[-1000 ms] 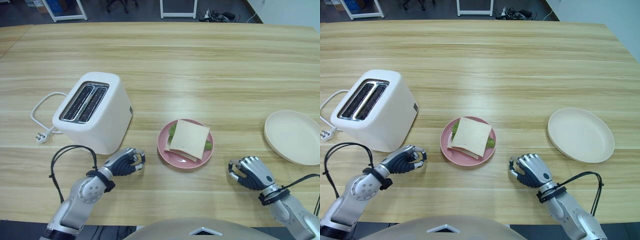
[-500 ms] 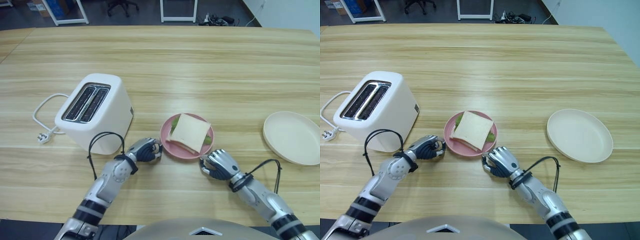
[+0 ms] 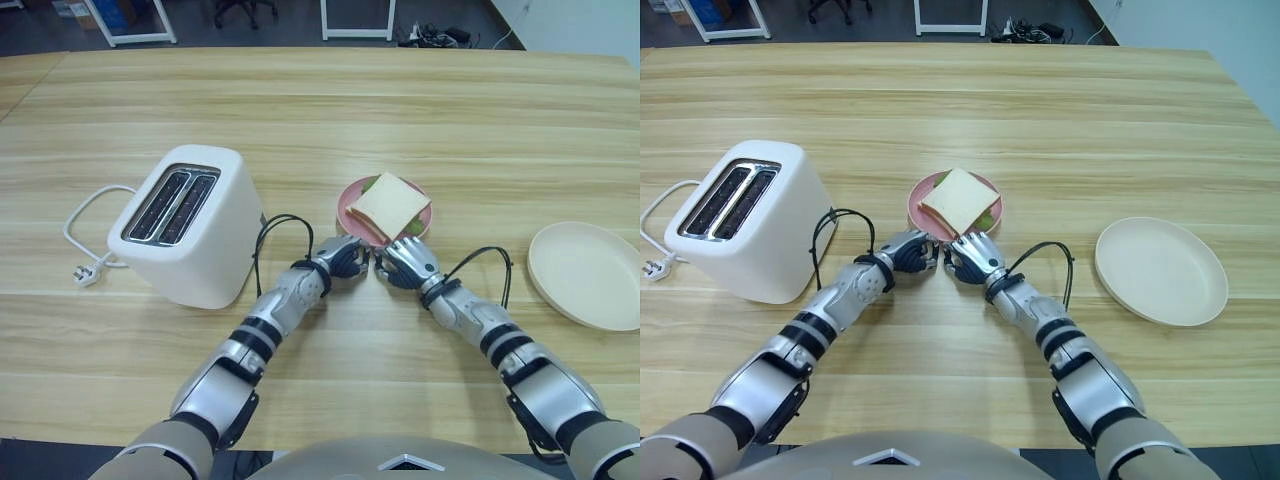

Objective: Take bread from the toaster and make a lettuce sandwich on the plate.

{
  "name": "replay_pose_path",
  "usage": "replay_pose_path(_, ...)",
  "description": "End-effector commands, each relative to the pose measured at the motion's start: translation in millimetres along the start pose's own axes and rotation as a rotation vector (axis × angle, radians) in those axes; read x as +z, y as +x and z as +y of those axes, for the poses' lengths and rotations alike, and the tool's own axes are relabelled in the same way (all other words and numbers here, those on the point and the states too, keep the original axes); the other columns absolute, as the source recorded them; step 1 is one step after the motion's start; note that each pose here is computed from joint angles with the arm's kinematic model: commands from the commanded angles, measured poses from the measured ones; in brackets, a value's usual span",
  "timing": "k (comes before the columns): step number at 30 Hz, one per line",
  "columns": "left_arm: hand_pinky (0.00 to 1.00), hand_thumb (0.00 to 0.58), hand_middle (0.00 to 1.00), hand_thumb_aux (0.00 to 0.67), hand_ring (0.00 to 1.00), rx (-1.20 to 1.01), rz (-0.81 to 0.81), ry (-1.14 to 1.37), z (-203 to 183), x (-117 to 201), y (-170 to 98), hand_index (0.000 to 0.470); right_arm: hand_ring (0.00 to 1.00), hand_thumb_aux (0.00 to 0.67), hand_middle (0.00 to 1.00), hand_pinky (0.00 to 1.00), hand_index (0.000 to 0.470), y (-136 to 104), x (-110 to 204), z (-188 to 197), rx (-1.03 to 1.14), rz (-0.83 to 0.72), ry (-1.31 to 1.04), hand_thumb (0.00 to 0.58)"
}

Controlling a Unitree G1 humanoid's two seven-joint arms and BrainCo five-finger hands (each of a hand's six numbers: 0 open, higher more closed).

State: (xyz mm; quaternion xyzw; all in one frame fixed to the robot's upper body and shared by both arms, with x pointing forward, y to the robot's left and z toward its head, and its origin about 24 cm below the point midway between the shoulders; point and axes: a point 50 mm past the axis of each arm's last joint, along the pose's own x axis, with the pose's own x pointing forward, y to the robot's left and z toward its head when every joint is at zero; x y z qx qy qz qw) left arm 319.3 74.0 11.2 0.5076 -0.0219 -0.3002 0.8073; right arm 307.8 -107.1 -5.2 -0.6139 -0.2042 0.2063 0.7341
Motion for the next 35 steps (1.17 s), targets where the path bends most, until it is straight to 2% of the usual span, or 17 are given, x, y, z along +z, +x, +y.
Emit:
replay_pose_path(1,1.00,0.580,1.00,0.670,1.00,-0.161,0.146,-0.003,-45,-30,-11,0.470,1.00,0.670,1.00,1.00,0.470,-15,-14,20,0.117,0.059,-0.081,0.580)
replay_pose_path(5,1.00,0.580,1.00,0.670,1.00,-0.101,0.114,-0.022,-47,-32,-16,0.470,1.00,0.670,1.00,1.00,0.470,-23,-14,13,0.005,0.028,-0.016,0.580)
replay_pose_path(6,0.98,0.579,0.98,0.641,0.98,-0.052,0.082,-0.064,-44,-31,-20,0.450,1.00,0.670,1.00,1.00,0.470,-27,-11,7,-0.052,0.010,0.054,0.580)
replay_pose_path(7,0.98,0.528,0.98,0.470,0.98,0.008,0.033,-0.114,-38,-28,-25,0.330,1.00,0.670,1.00,1.00,0.470,-32,-7,-1,-0.122,-0.004,0.157,0.580)
replay_pose_path(8,0.88,0.346,0.88,0.244,0.88,0.094,-0.028,-0.169,-28,-22,-31,0.171,1.00,0.434,1.00,1.00,0.304,-37,-2,-13,-0.198,-0.020,0.276,0.508)
replay_pose_path(9,0.00,0.000,0.00,0.000,0.00,0.198,-0.094,-0.228,-15,-15,-38,0.000,0.10,0.000,0.10,0.10,0.000,-43,4,-27,-0.267,-0.040,0.392,0.000)
replay_pose_path(10,0.00,0.000,0.00,0.000,0.00,0.328,-0.174,-0.294,1,-5,-47,0.000,0.00,0.000,0.00,0.00,0.000,-50,10,-44,-0.334,-0.065,0.506,0.000)
replay_pose_path(13,0.00,0.000,0.00,0.000,0.00,0.820,-0.372,-0.538,49,17,-80,0.000,0.00,0.000,0.00,0.00,0.000,-67,20,-87,-0.505,-0.089,0.787,0.000)
replay_pose_path(15,0.00,0.000,0.00,0.000,0.00,0.929,-0.401,-0.639,55,18,-86,0.000,0.00,0.000,0.00,0.00,0.000,-70,15,-100,-0.596,-0.031,0.871,0.000)
replay_pose_path(18,0.00,0.000,0.00,0.000,0.00,0.952,-0.321,-0.811,47,6,-79,0.000,0.00,0.000,0.00,0.00,0.000,-70,1,-99,-0.664,0.140,0.950,0.000)
replay_pose_path(21,0.00,0.000,0.00,0.000,0.00,0.953,-0.250,-0.933,38,-5,-74,0.000,0.00,0.000,0.00,0.00,0.000,-73,-5,-88,-0.624,0.265,1.089,0.000)
replay_pose_path(29,0.00,0.000,0.00,0.000,0.00,0.869,-0.177,-0.956,28,-14,-67,0.000,0.00,0.000,0.00,0.00,0.000,-71,-10,-65,-0.576,0.400,1.129,0.000)
replay_pose_path(35,0.00,0.000,0.00,0.000,0.00,0.850,-0.178,-0.955,34,-16,-63,0.000,0.00,0.000,0.00,0.00,0.000,-60,-22,-57,-0.581,0.456,1.063,0.000)
